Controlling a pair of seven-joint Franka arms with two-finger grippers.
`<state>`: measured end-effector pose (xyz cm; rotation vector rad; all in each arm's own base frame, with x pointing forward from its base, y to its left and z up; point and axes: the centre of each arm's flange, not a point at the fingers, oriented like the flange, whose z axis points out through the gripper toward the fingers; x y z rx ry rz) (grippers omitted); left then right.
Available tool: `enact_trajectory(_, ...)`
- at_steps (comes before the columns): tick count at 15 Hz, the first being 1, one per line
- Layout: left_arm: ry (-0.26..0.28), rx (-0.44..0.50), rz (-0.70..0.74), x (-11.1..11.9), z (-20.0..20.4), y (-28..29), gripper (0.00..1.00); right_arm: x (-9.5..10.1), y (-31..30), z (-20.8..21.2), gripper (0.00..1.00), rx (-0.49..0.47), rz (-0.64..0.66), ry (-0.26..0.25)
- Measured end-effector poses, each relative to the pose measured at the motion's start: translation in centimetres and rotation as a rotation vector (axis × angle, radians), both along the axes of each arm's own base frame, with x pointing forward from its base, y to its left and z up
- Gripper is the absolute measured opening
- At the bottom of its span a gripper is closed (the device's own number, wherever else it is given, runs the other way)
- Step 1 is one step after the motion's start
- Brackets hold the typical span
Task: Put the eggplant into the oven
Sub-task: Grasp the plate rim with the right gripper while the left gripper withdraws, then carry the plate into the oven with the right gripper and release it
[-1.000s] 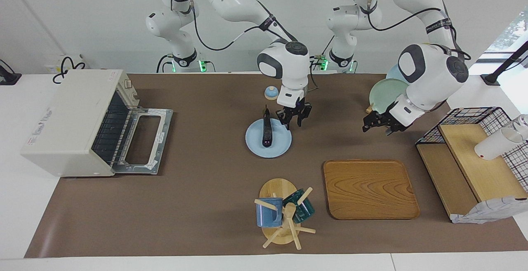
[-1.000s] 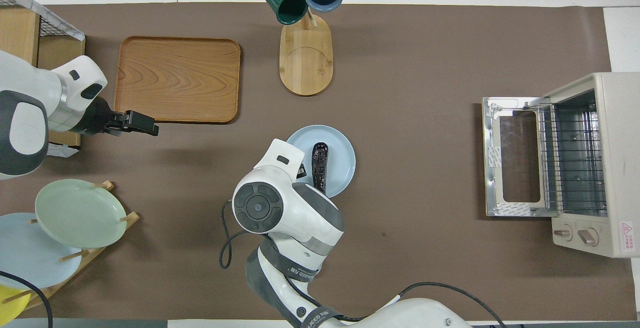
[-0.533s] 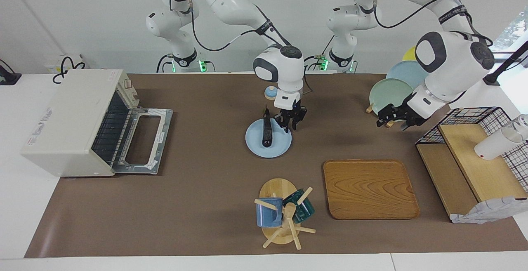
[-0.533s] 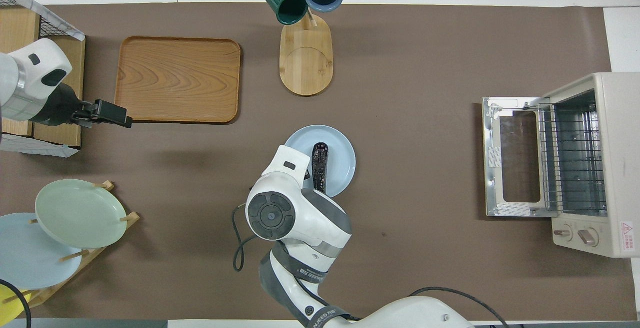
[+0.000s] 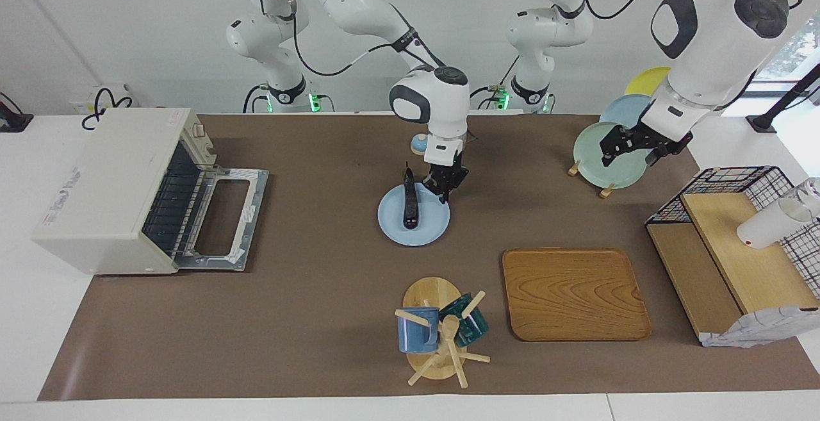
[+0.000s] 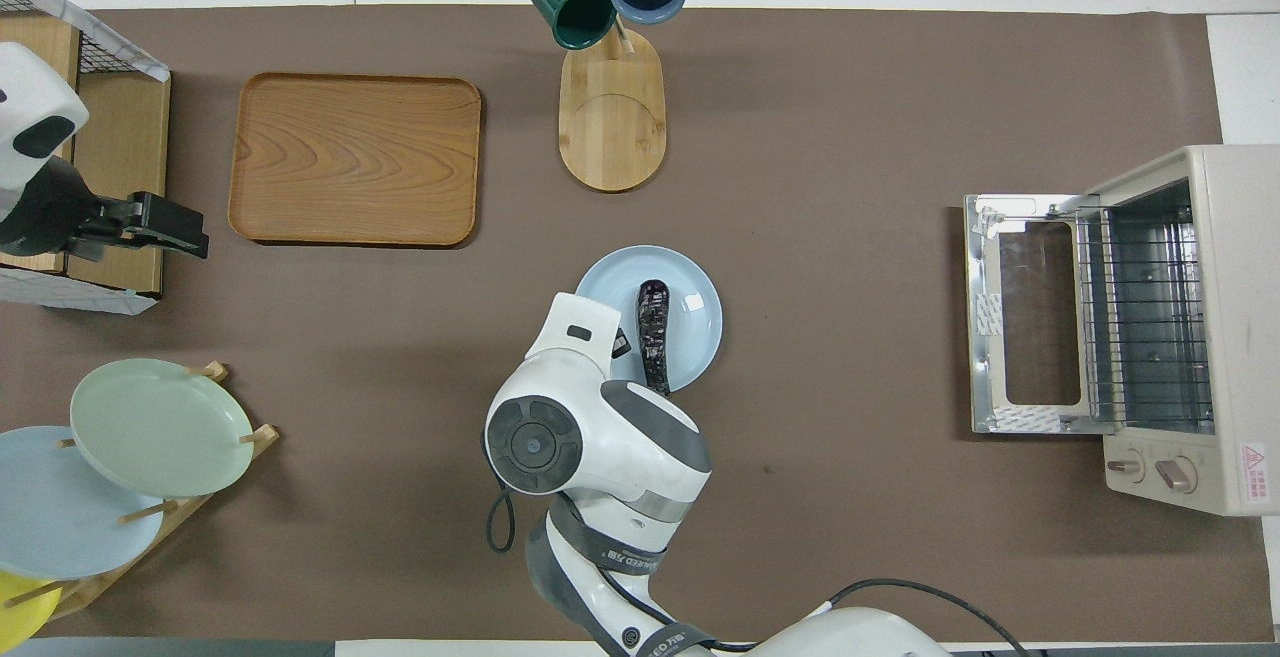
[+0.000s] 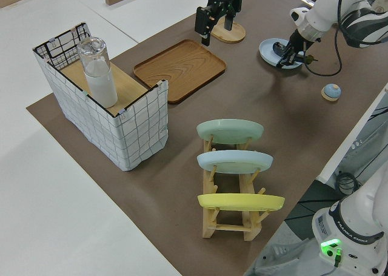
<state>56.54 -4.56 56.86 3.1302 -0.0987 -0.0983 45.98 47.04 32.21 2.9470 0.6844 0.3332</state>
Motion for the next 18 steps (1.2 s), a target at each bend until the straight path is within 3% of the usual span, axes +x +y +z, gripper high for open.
enact_trajectory(4, -0.005, 0.008, 0.006, -0.8, 1.5, -0.4, 1.00, 1.2, -3.2, 7.0, 0.03, -0.120, -0.075, 0.040)
enact_trajectory(7, -0.007, 0.009, 0.006, -1.4, 2.3, -0.4, 1.00, 2.8, -11.8, 10.5, 0.03, -0.145, -0.196, 0.061)
enact_trajectory(11, 0.005, 0.011, 0.004, -2.2, 2.2, -0.4, 1.00, 3.6, -23.9, 9.1, 0.03, -0.195, -0.309, 0.140)
enact_trajectory(15, 0.006, 0.012, 0.004, -2.3, 2.1, -0.4, 1.00, 5.9, -36.8, 9.1, 0.03, -0.219, -0.271, 0.230)
enact_trajectory(18, 0.002, 0.012, 0.004, -2.4, 2.3, -0.4, 1.00, 5.8, -43.0, 9.0, 0.03, -0.221, -0.236, 0.277)
